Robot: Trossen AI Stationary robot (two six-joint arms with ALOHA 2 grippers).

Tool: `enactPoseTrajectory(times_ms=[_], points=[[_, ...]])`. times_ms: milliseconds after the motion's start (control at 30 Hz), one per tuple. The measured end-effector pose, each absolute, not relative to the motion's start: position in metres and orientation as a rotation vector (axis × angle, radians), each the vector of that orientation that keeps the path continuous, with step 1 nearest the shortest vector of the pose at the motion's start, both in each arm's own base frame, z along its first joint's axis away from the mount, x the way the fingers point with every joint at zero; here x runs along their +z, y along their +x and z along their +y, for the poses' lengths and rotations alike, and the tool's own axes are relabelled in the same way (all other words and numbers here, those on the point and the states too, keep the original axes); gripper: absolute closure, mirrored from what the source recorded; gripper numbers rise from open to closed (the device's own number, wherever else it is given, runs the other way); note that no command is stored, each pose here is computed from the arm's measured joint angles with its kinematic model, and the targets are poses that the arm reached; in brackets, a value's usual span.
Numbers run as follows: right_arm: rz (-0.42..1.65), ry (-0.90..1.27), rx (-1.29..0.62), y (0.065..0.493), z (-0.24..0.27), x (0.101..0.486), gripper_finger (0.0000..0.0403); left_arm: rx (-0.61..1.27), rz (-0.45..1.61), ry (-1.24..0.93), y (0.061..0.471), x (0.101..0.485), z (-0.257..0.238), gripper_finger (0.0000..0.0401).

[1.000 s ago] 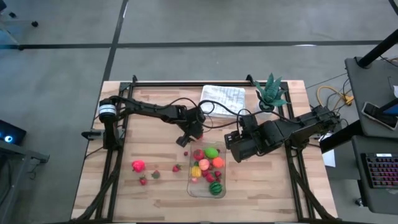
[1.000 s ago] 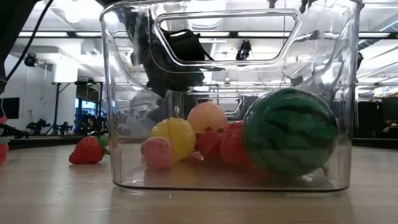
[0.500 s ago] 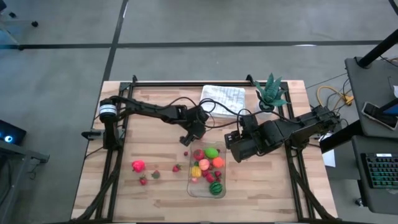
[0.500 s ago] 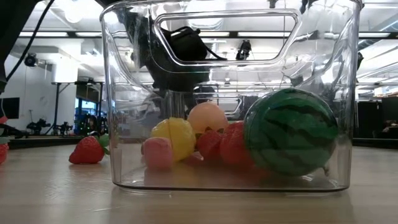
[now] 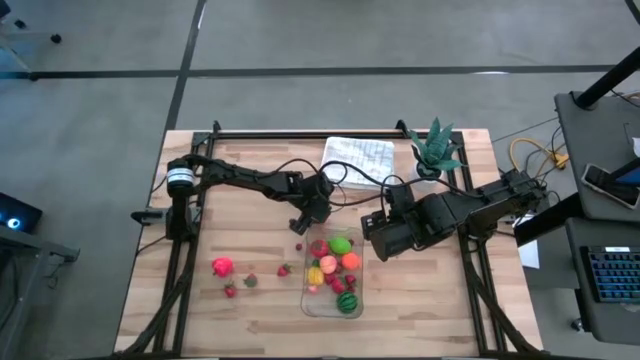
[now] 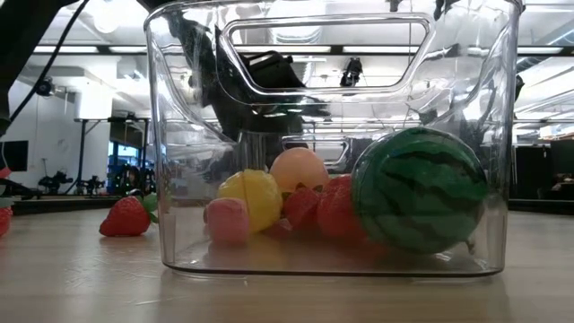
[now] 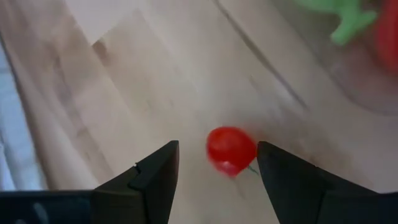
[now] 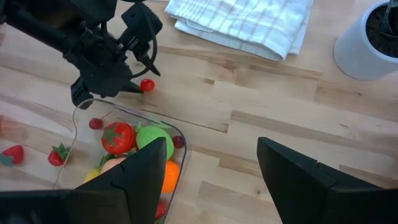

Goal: Pick and placing Produce into tupperware
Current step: Put the red cherry into the transparent bin

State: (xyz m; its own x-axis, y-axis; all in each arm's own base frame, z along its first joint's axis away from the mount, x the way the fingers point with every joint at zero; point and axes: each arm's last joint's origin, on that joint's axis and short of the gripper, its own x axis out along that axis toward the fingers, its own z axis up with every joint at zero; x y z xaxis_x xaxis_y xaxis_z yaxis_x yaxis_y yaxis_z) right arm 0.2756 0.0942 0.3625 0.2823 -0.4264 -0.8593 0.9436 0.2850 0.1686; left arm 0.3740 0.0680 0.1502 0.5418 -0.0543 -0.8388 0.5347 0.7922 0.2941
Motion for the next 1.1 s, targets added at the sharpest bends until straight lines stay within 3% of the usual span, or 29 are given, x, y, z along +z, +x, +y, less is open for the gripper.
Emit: enactPoseTrajectory(times_ms=[467, 833, 1100], points=[[0.801, 0.790, -1.062, 0.2756, 0.0942, 0.3610, 0.0161, -0.357, 0.950, 0.566, 0.3730, 0.1501, 0.0727, 0.0203], [0.801, 0.790, -1.062, 0.2756, 0.0942, 0.3610, 0.0161, -0.368, 0.962, 0.557, 0.3727, 0.1469, 0.0724, 0.0298], [0.801, 0.790, -1.062, 0.2756, 0.0942, 0.3611, 0.0161, -0.367, 0.962, 0.558, 0.3727, 0.1469, 0.0725, 0.0313]])
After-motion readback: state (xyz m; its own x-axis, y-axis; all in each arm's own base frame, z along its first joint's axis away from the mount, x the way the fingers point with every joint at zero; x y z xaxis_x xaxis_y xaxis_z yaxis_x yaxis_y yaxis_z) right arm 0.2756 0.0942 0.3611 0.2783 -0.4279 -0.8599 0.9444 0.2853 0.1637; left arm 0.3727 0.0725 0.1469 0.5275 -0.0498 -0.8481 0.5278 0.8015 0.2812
